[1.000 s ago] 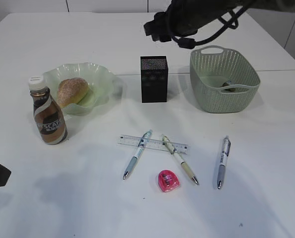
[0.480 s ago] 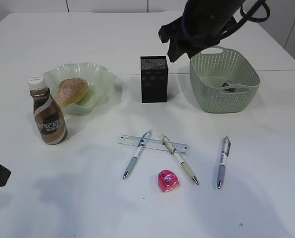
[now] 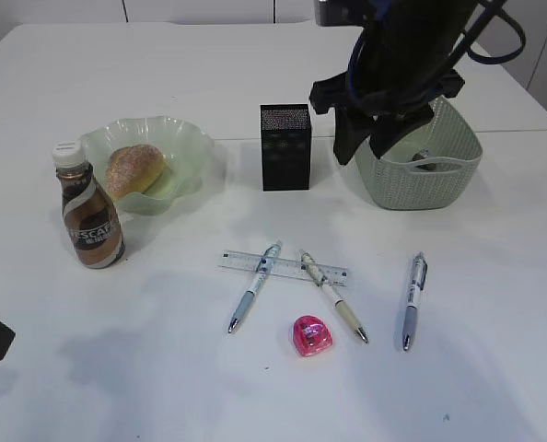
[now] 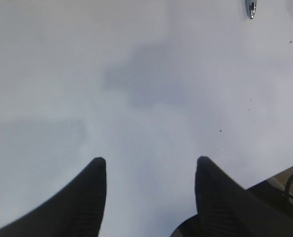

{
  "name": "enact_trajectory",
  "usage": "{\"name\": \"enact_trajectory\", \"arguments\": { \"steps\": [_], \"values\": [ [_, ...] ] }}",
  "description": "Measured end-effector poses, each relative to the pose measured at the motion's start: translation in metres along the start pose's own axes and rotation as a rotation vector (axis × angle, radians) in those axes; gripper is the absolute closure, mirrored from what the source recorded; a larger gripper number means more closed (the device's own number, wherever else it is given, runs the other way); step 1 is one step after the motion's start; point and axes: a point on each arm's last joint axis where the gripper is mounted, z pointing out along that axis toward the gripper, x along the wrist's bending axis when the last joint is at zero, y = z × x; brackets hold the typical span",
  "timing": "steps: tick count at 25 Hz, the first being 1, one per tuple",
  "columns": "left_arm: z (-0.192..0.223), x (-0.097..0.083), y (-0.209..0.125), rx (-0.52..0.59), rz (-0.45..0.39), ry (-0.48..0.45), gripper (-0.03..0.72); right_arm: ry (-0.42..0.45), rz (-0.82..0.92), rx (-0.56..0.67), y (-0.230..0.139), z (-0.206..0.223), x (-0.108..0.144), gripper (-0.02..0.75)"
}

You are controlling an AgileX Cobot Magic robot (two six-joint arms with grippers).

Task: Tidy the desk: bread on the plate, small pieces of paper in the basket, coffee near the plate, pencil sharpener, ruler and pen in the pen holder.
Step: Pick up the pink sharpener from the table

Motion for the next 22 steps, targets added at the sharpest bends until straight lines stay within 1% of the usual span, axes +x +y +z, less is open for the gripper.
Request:
{"name": "enact_trajectory", "arguments": {
  "steps": [3,7,9,11,14,18,20,22],
  "values": [
    [0.0,0.0,0.0,0.0,0.0,0.0,0.286,0.004,-0.014,0.016,-0.003,0.003,0.007,0.363],
    [0.0,0.0,0.0,0.001,0.0,0.0,0.286,0.014,-0.07,0.04,-0.009,0.009,0.035,0.359],
    [0.0,0.0,0.0,0.002,0.0,0.0,0.286,0.004,-0.095,0.055,-0.013,0.013,0.047,0.349],
    [0.0,0.0,0.0,0.002,0.0,0.0,0.286,-0.001,-0.098,0.079,-0.018,0.019,0.053,0.346],
    [0.0,0.0,-0.001,0.007,0.0,-0.001,0.286,-0.008,-0.08,0.14,-0.029,0.033,0.052,0.342],
    [0.0,0.0,-0.002,0.021,0.0,-0.001,0.286,0.016,-0.049,0.234,-0.047,0.052,0.051,0.342],
    [0.0,0.0,-0.002,0.025,0.002,0.0,0.286,0.029,-0.034,0.268,-0.057,0.061,0.05,0.342],
    [0.0,0.0,-0.002,0.025,0.002,0.0,0.286,0.035,-0.019,0.269,-0.064,0.068,0.049,0.342]
  ]
}}
